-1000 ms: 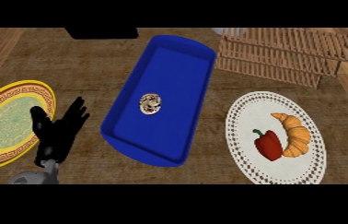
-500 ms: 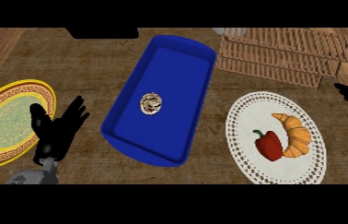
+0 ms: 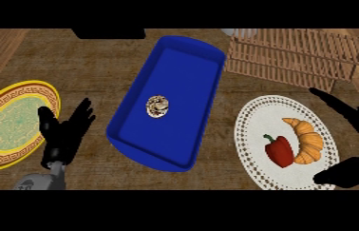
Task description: Pick the bell pepper from the placemat and place it in the tiered shelf
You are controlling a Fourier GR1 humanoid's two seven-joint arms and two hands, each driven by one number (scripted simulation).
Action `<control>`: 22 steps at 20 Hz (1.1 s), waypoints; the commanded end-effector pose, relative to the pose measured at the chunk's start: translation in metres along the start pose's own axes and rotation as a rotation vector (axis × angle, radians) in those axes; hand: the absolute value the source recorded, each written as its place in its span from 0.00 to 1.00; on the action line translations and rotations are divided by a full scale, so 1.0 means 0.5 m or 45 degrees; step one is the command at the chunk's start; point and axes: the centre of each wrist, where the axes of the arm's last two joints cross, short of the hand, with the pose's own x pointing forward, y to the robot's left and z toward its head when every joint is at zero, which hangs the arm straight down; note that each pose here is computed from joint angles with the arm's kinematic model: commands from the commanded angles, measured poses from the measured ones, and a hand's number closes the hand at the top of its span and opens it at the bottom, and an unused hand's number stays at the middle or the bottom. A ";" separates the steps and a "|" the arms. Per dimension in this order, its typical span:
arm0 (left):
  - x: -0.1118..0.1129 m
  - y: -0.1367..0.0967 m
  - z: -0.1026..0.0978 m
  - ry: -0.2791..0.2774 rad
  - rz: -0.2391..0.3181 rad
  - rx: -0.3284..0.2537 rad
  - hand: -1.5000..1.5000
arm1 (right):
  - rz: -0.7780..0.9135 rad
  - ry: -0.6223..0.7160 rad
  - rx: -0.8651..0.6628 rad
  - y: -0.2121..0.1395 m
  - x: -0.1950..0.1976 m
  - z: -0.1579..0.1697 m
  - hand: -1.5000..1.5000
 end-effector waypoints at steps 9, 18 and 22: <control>-0.025 -0.003 0.004 0.052 0.007 -0.008 0.50 | 0.153 0.171 0.044 0.082 0.048 -0.001 0.00; -0.002 0.023 0.008 0.061 -0.008 0.006 0.50 | 0.215 0.197 -0.018 0.140 0.008 -0.026 0.00; -0.030 -0.014 -0.026 0.025 0.008 -0.021 0.50 | 0.232 0.201 -0.003 0.186 0.002 -0.055 0.00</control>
